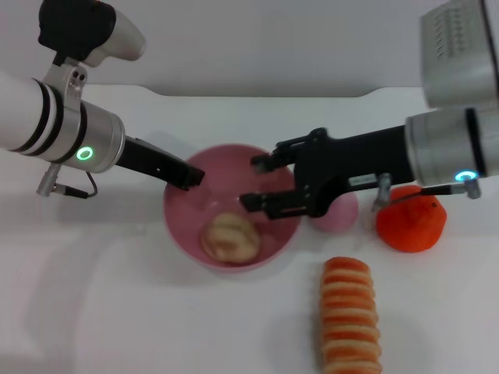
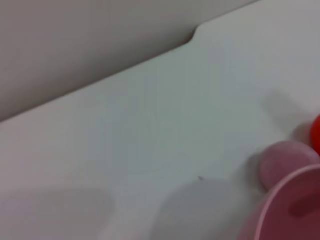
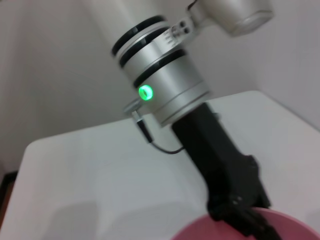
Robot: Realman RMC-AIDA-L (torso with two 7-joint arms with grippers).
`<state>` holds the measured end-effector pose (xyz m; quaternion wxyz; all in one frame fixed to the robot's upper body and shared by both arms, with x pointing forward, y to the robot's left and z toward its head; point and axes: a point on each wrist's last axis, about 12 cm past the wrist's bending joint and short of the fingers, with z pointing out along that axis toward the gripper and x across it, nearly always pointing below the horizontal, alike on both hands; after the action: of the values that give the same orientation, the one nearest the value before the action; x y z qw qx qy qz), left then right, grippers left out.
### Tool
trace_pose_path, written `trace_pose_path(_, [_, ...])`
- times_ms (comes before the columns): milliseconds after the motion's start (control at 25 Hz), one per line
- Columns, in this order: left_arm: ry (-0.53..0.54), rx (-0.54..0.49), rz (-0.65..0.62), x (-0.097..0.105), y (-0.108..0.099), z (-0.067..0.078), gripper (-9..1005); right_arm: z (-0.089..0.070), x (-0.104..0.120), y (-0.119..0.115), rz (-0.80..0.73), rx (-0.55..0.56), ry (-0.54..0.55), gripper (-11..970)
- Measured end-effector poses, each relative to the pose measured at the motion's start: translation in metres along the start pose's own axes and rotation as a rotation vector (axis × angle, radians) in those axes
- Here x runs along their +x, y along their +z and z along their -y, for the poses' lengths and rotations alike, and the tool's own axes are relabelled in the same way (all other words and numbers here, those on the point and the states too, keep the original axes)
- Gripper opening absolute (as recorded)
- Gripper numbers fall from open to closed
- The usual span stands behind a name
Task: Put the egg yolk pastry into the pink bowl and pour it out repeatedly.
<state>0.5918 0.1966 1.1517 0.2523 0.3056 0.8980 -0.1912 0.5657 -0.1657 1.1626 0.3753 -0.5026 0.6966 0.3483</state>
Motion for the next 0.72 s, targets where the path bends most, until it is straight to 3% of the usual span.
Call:
trace_pose_path(200, [0.048, -0.058, 0.083, -0.003, -0.004, -0.006, 0, 0.019, 0.013, -0.039, 0.094, 0.135, 0.159, 574])
trace_pose_path(360, [0.134, -0.135, 0.238, 0.000, -0.015, -0.003, 0, 0.028, 0.045, -0.082, 0.153, 0.260, 0.291, 602])
trace_pose_path(520, [0.306, -0.276, 0.407, 0.011, -0.022, 0.011, 0, 0.025, 0.083, -0.116, 0.206, 0.350, 0.372, 606])
trace_pose_path(720, [0.544, -0.455, 0.523, 0.037, -0.004, 0.037, 1, 0.016, 0.113, -0.135, 0.247, 0.405, 0.433, 602])
